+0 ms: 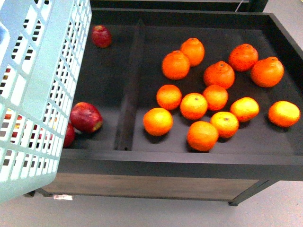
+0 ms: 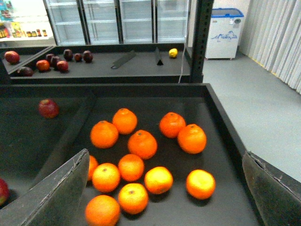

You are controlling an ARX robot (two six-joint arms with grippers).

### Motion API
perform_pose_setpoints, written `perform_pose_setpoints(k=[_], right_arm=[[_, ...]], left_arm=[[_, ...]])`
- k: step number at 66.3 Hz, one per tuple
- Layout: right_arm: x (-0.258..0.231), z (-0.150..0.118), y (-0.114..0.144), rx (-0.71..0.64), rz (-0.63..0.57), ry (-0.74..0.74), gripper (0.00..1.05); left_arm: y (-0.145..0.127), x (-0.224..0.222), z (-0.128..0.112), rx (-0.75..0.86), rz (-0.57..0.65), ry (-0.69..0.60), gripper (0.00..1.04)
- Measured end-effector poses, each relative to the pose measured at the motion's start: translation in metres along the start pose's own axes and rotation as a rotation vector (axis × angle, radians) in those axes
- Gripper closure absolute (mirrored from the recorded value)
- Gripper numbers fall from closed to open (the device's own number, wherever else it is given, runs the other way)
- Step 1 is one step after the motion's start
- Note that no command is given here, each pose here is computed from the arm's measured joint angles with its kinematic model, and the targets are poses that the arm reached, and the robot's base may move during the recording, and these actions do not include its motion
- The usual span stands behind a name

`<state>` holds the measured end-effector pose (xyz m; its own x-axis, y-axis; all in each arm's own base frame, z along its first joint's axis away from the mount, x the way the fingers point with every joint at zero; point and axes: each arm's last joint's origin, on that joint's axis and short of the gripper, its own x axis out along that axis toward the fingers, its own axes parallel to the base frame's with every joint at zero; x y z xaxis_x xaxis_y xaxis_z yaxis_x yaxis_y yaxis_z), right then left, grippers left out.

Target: Pick lemon and mango into basket

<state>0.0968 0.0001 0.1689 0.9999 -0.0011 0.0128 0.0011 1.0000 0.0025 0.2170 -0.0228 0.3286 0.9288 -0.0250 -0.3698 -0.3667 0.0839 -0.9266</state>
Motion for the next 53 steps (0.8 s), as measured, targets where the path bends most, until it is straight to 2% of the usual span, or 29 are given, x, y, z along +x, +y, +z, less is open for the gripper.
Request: perform_pose_setpoints(k=[53], right_arm=[[0.0000, -0.0001, 0.0000, 0.000, 0.000, 0.001, 0.09]], left_arm=[[0.0000, 0.0000, 0.0003, 0.005, 0.000, -0.006, 0.90]])
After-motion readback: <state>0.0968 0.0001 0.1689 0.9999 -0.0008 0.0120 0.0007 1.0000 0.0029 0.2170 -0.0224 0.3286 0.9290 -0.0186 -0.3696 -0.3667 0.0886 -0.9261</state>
